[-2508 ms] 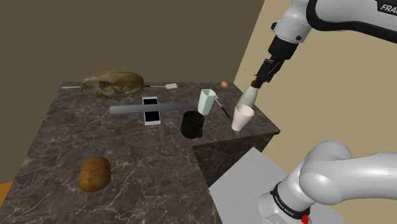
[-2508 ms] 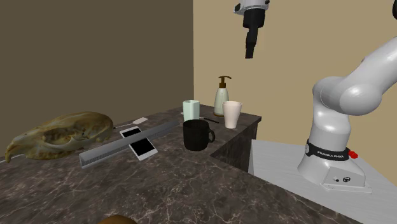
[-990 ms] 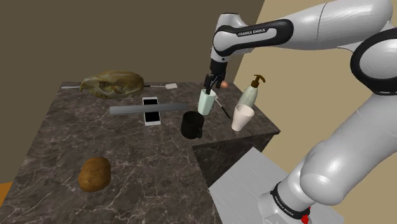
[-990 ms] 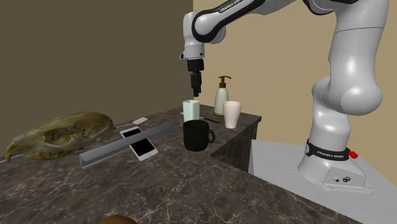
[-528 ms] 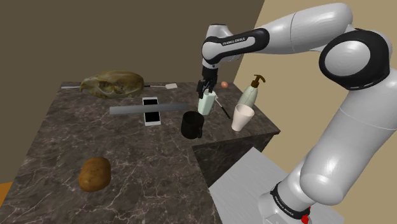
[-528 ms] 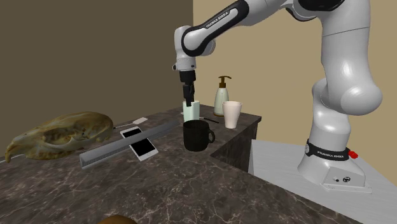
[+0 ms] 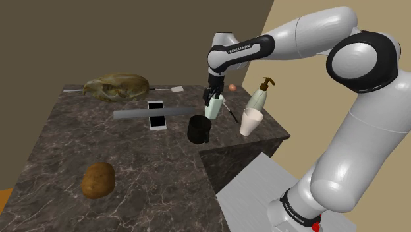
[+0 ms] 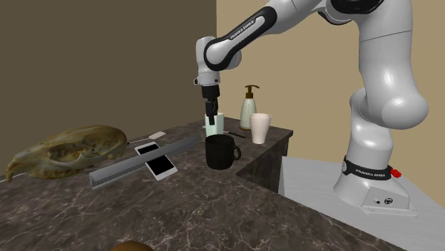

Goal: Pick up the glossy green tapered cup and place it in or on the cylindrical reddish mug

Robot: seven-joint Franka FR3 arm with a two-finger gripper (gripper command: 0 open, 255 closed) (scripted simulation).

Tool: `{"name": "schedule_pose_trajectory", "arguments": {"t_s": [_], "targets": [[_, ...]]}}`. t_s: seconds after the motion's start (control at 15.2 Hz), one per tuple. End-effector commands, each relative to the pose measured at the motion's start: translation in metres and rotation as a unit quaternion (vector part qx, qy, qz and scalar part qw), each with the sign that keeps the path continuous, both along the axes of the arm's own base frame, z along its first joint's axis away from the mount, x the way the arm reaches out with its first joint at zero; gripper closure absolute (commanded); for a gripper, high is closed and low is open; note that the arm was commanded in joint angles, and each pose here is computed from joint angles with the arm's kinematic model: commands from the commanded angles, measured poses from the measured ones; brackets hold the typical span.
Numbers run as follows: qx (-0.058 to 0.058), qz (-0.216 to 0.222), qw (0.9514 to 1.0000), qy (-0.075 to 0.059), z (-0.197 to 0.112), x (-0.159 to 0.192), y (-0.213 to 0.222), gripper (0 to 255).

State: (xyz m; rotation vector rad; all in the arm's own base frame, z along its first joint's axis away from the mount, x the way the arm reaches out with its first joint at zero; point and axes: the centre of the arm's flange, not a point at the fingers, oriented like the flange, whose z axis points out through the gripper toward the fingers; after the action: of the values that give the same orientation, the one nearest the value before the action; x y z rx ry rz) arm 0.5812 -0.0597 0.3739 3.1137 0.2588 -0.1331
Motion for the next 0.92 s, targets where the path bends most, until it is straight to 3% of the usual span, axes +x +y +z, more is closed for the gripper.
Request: {"name": "schedule_pose_trajectory", "arguments": {"t_s": [0.0, 0.2, 0.26, 0.86], "targets": [[0.0, 0.0, 1.0, 0.0, -0.0002, 0.0, 0.0, 0], [0.0, 0.0, 1.0, 0.0, -0.0002, 0.0, 0.0, 0], [0.0, 0.0, 1.0, 0.0, -0.0002, 0.0, 0.0, 255], [0.0, 0.0, 1.0, 0.0, -0.0002, 0.0, 0.0, 255]]}}
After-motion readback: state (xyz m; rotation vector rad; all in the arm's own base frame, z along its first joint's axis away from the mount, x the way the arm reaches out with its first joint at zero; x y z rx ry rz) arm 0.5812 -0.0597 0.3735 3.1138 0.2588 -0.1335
